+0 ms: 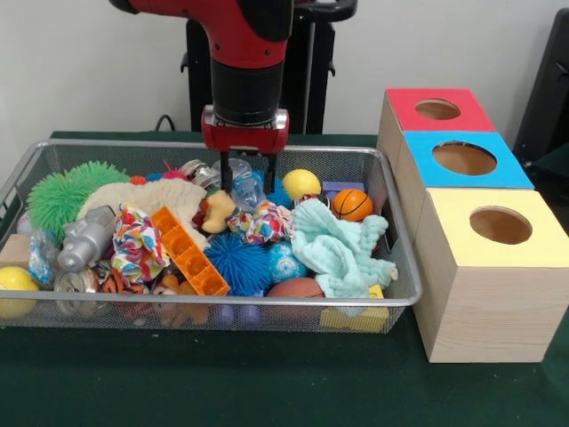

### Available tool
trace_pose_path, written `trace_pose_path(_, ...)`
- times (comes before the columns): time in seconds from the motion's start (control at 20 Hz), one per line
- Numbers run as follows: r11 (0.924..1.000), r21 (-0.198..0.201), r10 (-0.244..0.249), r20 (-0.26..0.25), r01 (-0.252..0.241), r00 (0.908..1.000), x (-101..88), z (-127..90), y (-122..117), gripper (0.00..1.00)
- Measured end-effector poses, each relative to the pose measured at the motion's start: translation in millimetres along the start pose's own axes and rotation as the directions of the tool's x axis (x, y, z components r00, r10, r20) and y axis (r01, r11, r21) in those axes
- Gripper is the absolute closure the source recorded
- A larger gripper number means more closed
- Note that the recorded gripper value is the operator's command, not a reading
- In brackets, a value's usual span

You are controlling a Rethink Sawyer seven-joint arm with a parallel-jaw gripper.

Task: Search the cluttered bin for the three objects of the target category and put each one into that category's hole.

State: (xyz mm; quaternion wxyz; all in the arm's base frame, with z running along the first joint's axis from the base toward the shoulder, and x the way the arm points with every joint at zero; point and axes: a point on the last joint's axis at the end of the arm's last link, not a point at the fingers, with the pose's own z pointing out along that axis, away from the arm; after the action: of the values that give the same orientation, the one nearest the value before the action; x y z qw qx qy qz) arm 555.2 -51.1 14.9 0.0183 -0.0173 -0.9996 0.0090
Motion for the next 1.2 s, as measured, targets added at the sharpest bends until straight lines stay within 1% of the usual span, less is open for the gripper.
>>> trace_pose_path(0.15, 1.0, -0.001, 0.0, -0.003, 0.0, 1.0, -1.4, 5, 0, 0.0)
trace_pose_path(0.3, 1.0, 0.0, -0.005, 0.001, 0.005, 1.0, -3.4, 4, 2, 0.0)
trace_pose_path(0.4, 0.9999, 0.002, -0.015, 0.005, 0.015, 0.9999, -5.4, 3, 8, 0.0)
trace_pose_path(0.5, 0.9996, 0.002, -0.027, 0.009, 0.027, 0.9996, -7.4, 1, 16, 0.0)
trace_pose_path(0.55, 0.9992, 0.003, -0.041, 0.012, 0.041, 0.9991, -8.7, 0, 26, 0.0)
trace_pose_path(0.7, 0.9981, 0.002, -0.062, 0.015, 0.062, 0.998, -10.4, -2, 42, 0.0)
trace_pose_path(0.9, 0.997, -0.004, -0.078, 0.016, 0.078, 0.9968, -11.7, -3, 61, 0.0)
trace_pose_path(1.0, 0.9972, -0.01, -0.074, 0.017, 0.074, 0.9971, -13.5, -4, 67, 0.0)
trace_pose_path(1.2, 0.9981, -0.017, -0.059, 0.019, 0.06, 0.9981, -15.9, -5, 69, 0.0)
